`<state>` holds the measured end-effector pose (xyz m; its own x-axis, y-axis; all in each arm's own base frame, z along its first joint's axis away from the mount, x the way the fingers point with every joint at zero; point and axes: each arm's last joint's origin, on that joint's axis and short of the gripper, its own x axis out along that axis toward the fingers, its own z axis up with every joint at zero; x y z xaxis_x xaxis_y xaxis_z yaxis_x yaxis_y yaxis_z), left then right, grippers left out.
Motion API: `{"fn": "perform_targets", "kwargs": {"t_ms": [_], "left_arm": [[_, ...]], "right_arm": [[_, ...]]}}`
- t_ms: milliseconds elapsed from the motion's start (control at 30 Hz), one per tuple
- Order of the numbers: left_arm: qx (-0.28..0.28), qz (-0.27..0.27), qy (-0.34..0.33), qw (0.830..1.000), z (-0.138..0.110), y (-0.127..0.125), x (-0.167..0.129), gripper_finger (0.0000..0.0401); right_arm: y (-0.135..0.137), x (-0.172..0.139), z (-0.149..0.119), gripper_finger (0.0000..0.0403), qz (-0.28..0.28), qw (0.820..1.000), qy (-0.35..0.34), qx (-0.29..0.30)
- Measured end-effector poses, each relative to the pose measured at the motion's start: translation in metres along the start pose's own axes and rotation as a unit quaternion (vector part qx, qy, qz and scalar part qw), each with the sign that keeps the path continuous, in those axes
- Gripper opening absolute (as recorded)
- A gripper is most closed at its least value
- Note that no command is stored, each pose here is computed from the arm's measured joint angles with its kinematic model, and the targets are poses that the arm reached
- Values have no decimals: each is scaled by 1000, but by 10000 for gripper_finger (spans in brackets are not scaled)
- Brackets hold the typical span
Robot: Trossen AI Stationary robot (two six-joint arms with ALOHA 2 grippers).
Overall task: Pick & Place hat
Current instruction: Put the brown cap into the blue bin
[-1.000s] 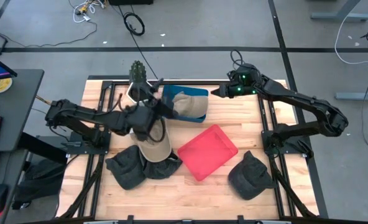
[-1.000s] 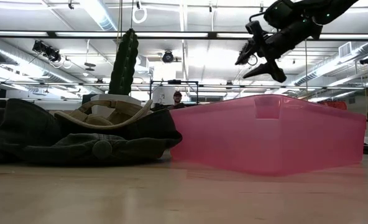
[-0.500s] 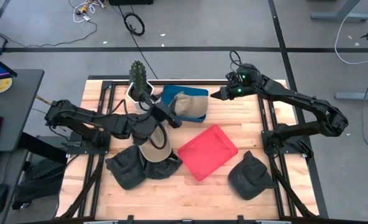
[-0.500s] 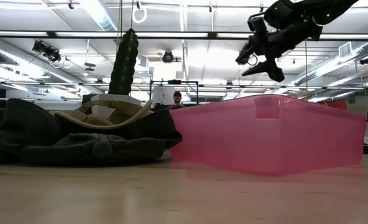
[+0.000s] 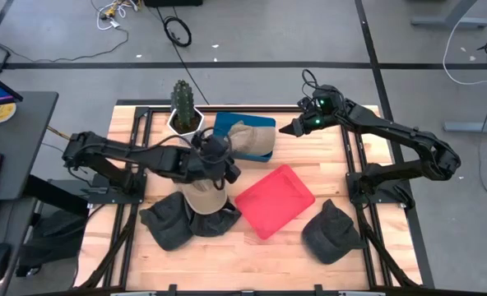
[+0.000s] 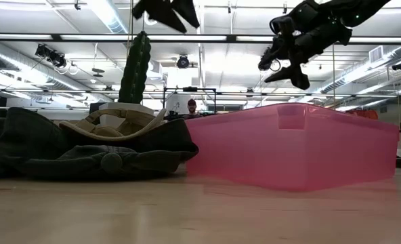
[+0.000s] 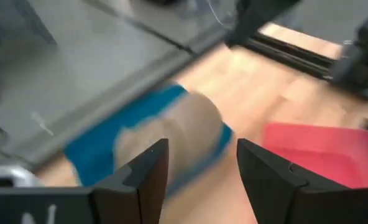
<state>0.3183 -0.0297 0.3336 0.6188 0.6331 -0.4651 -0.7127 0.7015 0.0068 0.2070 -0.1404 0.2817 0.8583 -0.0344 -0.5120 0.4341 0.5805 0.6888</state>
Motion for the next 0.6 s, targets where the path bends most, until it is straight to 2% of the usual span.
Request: {"fn": "perform_targets", "kwargs": {"t_ms": [67, 200, 400, 600], "left_arm": [[-40, -16, 40, 998, -4, 2, 8, 193], [-110, -12, 96, 989, -14, 2, 28, 193], [-156, -27, 186, 970, -32, -6, 56, 192], [-186, -19, 259, 948, -44, -4, 66, 192]], "right_arm": [[0, 0, -1, 210, -2, 1000, 2, 0], [0, 0, 0, 210, -2, 1000, 2, -1], [-1, 0, -1, 210, -4, 1000, 4, -2], [-1, 0, -2, 210, -7, 1000, 7, 1]]}}
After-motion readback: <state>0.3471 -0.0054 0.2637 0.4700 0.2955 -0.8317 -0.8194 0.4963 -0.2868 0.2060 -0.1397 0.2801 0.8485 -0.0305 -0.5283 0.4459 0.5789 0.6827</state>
